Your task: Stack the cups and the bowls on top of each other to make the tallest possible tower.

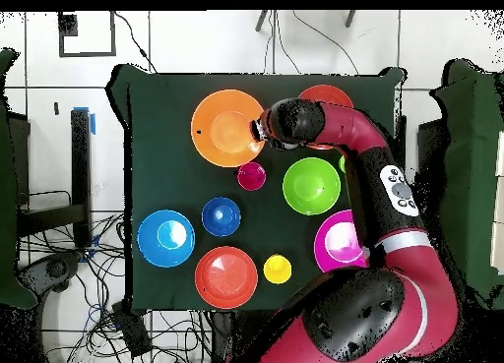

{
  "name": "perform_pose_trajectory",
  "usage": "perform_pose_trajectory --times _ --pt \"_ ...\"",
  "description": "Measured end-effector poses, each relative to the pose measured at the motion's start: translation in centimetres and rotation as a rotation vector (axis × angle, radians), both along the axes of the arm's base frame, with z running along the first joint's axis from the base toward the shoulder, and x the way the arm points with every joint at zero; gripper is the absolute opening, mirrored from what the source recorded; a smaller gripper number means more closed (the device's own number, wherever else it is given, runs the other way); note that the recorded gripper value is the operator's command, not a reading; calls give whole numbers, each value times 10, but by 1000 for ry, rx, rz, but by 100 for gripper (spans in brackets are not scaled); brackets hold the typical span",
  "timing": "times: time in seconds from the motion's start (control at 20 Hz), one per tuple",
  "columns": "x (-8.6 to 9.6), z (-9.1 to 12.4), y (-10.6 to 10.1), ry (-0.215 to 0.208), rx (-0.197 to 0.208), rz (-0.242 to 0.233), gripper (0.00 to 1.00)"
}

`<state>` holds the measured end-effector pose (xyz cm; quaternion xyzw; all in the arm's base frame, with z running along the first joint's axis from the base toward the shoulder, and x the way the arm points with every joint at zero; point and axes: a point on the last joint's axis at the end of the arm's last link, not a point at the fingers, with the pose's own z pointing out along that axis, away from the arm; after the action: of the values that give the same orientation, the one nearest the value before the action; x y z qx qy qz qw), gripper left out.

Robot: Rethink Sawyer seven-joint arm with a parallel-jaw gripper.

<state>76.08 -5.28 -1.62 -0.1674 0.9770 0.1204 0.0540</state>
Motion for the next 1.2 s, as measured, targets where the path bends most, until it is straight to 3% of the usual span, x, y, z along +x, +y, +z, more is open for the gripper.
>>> perform_pose_trajectory --times 1.2 --pt "-18 9 -32 12 -17 -7 0"
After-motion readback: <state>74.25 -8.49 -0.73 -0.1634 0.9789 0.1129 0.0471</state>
